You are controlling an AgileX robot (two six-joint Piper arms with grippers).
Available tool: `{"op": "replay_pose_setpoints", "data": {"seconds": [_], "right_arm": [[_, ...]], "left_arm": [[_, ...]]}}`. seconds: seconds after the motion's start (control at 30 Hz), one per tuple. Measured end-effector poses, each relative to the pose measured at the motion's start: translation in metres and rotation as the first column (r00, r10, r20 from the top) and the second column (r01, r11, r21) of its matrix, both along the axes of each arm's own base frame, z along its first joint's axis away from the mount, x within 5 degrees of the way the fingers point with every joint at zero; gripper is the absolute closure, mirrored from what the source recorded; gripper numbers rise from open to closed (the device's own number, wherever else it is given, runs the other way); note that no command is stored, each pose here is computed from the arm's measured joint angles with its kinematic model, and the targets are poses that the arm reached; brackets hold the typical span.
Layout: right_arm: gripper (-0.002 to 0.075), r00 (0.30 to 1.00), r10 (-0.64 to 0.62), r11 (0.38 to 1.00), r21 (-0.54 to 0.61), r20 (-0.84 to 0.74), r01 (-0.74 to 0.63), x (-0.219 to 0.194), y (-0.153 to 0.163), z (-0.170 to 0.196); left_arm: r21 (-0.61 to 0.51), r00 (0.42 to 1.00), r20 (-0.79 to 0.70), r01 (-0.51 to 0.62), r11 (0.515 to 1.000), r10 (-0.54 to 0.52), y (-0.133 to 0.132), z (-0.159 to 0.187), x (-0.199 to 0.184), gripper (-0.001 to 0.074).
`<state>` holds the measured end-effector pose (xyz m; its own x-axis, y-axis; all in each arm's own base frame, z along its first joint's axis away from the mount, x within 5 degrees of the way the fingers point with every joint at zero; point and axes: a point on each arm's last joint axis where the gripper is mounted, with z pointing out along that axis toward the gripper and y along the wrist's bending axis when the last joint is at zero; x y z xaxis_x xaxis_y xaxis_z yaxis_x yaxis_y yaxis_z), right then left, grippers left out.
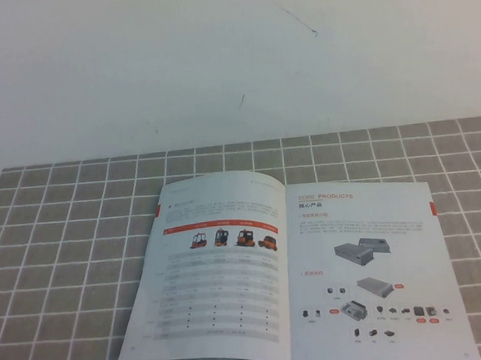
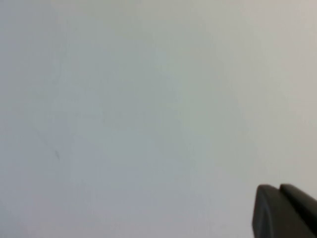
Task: Close book
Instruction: 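Close the open booklet and leave it lying on the table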
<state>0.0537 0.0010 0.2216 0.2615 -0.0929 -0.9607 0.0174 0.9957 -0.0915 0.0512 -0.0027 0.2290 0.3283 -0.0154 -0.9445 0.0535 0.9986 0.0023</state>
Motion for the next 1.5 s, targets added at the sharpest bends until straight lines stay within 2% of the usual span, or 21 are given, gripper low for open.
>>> {"op": "replay_pose_setpoints", "data": {"seconds": [0.27, 0.47, 0.57, 0.73, 0.87, 1.0, 1.13, 1.23, 1.37, 1.5], "right_arm": [[0.0729, 0.945, 0.033, 0.999, -0.007, 0.326, -0.033, -0.013, 0.003, 0.027], [0.0729, 0.925, 0.032, 0.999, 0.0, 0.379, -0.034, -0.016, 0.002, 0.031], [0.0729, 0.955, 0.019, 0.999, 0.025, 0.296, -0.028, -0.012, 0.001, 0.028], [0.0729, 0.997, 0.0, 0.999, 0.047, 0.082, -0.004, -0.011, -0.001, 0.048], [0.0729, 0.999, -0.004, 0.998, 0.06, -0.045, 0.007, -0.006, -0.002, 0.07], [0.0729, 0.973, 0.0, 0.996, 0.085, -0.233, 0.02, 0.012, -0.002, 0.088], [0.0729, 0.91, -0.005, 0.998, 0.056, -0.416, 0.031, 0.037, -0.002, 0.101], [0.0729, 0.836, -0.002, 1.0, 0.019, -0.549, 0.015, 0.059, -0.001, 0.108], [0.0729, 0.677, 0.044, 0.997, -0.014, -0.734, -0.081, 0.092, 0.004, 0.111], [0.0729, 0.515, 0.157, 0.97, 0.034, -0.843, -0.24, 0.133, 0.016, 0.104]], "left_arm": [[-0.014, 0.985, 0.173, 0.001, 1.0, 0.002, 0.001, 0.014, -0.006, 0.0738], [-0.04, 0.979, 0.202, 0.015, 0.999, -0.007, 0.001, 0.017, -0.008, 0.0738], [-0.095, 0.983, 0.184, 0.048, 0.994, -0.03, 0.001, 0.016, -0.007, 0.0738], [-0.112, 0.999, 0.002, 0.043, 0.993, -0.043, 0.0, 0.031, -0.007, 0.0738], [-0.108, 0.993, -0.114, 0.029, 0.994, -0.041, 0.0, 0.061, -0.01, 0.0738], [-0.096, 0.966, -0.256, 0.012, 0.995, -0.036, 0.0, 0.082, 0.005, 0.0738], [-0.059, 0.912, -0.411, -0.002, 0.998, -0.022, -0.002, 0.097, 0.031, 0.0738], [-0.04, 0.839, -0.544, -0.009, 0.999, -0.014, -0.003, 0.102, 0.057, 0.0738], [-0.071, 0.724, -0.689, -0.007, 0.997, -0.044, -0.008, 0.103, 0.095, 0.0738], [-0.094, 0.632, -0.771, 0.008, 0.996, -0.078, -0.013, 0.097, 0.136, 0.0738]]}}
